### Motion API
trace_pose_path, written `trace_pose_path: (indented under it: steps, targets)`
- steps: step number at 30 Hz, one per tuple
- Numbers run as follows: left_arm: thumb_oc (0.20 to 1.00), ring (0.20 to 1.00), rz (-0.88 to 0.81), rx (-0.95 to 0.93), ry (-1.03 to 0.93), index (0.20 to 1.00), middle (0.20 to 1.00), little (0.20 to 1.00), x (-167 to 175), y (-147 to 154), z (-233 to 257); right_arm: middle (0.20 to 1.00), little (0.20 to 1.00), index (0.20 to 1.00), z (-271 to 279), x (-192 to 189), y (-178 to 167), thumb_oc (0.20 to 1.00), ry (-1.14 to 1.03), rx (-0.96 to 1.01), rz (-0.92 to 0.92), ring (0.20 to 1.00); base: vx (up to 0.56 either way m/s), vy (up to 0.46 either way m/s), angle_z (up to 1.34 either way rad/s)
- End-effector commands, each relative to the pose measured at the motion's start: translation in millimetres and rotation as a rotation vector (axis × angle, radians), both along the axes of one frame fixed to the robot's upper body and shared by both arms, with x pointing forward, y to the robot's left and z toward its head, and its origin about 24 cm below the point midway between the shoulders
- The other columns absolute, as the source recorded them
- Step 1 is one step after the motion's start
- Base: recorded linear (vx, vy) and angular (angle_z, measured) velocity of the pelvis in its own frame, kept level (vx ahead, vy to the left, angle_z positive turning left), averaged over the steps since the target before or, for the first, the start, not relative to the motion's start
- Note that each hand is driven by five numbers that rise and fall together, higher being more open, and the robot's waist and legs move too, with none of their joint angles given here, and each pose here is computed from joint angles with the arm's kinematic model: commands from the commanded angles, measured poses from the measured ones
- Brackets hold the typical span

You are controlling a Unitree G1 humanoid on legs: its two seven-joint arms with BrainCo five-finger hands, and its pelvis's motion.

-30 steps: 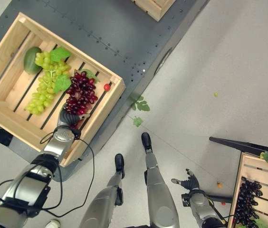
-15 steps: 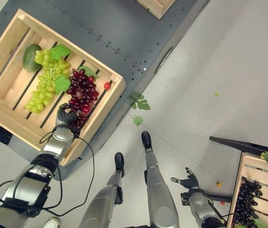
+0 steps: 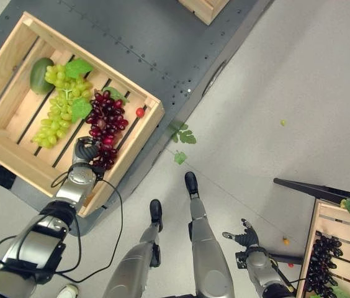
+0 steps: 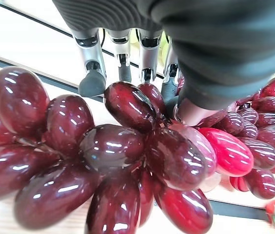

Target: Pick up the fruits from the basket on one side to the basket on the other side

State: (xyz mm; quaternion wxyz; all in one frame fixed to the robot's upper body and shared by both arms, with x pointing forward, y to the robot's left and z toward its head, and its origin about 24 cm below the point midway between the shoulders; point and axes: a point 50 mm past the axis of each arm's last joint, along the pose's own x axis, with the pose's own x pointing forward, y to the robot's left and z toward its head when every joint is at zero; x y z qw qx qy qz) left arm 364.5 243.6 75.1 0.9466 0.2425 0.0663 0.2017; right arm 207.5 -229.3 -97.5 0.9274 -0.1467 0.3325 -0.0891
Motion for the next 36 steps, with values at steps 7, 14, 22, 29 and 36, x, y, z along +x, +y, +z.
trace_pose_path:
  steps: [7,14,22,29,36]
  targets:
    - [1.0,1.0,-0.088,-0.246,0.312,1.0,1.0,1.0,-30.7,-32.7,-80.5,1.0,1.0,1.0,-0.9,-1.7,0.1,1.0,-0.002,0.016,-0.029,1.0,0.0,0.0,0.0]
    - [1.0,1.0,-0.141,-0.336,0.283,1.0,1.0,1.0,-31.4,-34.6,-77.7,1.0,1.0,1.0,0.7,-0.6,0.1,1.0,-0.005,0.019,-0.016,1.0,0.0,0.0,0.0]
    - [1.0,1.0,-0.19,-0.362,0.252,1.0,1.0,1.0,-31.8,-41.6,-73.8,1.0,1.0,1.0,1.3,0.0,-0.5,1.0,-0.006,0.022,-0.013,1.0,0.0,-0.001,0.0]
    - [1.0,1.0,-0.255,-0.377,0.216,1.0,1.0,1.0,-22.2,-58.1,-61.4,1.0,1.0,1.0,2.0,2.1,1.2,1.0,-0.007,0.021,-0.001,1.0,0.0,0.0,0.0]
    - [1.0,1.0,-0.26,-0.507,0.167,1.0,1.0,1.0,-9.7,-72.1,-48.8,1.0,1.0,1.0,0.9,2.5,3.3,1.0,0.001,0.022,0.007,1.0,0.0,0.0,0.0]
